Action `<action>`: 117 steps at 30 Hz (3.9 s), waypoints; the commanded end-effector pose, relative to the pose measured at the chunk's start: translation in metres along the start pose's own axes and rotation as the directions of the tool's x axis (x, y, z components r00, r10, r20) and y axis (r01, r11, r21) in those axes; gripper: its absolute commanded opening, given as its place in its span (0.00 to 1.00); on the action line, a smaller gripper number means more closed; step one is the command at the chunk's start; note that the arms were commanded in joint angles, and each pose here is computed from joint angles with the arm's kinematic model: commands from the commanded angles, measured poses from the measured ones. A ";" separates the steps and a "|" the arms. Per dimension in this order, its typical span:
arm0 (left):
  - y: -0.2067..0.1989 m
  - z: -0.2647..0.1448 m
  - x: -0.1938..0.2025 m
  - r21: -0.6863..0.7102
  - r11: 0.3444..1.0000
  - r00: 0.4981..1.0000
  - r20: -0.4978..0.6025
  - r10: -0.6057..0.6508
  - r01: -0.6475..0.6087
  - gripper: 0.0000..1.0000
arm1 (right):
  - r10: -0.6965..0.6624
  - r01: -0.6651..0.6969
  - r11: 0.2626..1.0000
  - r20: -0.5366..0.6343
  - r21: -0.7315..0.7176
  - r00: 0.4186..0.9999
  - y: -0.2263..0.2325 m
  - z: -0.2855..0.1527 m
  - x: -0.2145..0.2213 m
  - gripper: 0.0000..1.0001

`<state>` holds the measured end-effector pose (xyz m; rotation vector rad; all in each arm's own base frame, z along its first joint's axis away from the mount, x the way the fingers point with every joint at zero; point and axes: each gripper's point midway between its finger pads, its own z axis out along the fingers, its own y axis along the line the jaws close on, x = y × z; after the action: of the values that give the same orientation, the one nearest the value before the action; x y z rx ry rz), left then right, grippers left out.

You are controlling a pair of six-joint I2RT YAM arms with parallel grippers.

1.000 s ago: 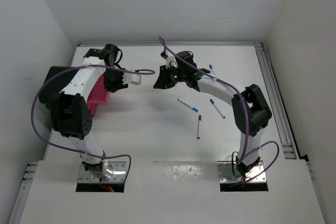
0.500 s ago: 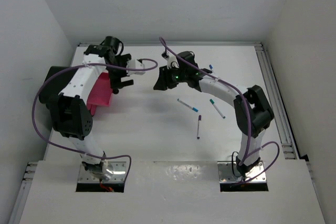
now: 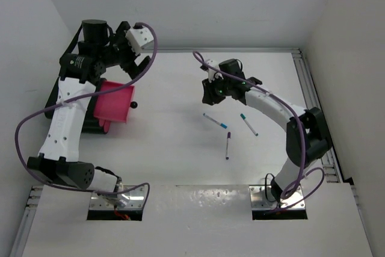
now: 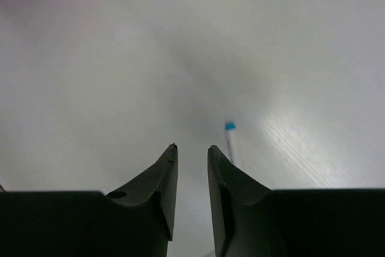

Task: Sort the stationery into containers
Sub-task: Open the drawer in the storage box, then pick up the pen from the center of the board, then place the pen in the drawer.

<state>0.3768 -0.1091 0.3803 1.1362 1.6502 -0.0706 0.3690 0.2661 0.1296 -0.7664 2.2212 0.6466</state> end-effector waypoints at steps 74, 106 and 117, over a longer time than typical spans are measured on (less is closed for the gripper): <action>-0.283 0.051 0.031 0.569 0.677 0.884 0.309 0.351 -0.468 0.68 | 0.074 -0.274 0.687 -0.311 -0.673 0.948 0.154 -0.083 0.042 0.00; -0.070 -0.018 0.203 -0.645 0.594 0.624 -0.224 -0.749 0.481 0.00 | 0.296 -0.292 0.919 0.025 0.266 0.955 -0.108 -0.128 0.082 0.46; -0.035 -0.002 0.218 -0.650 0.559 0.579 -0.218 -0.786 0.515 0.22 | 0.308 -0.242 0.869 -0.089 0.432 0.947 -0.136 -0.131 0.142 0.43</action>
<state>0.3403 0.0059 0.1763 0.0435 2.3753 0.2115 0.3107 0.0580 0.0781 -0.2800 2.5495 0.3419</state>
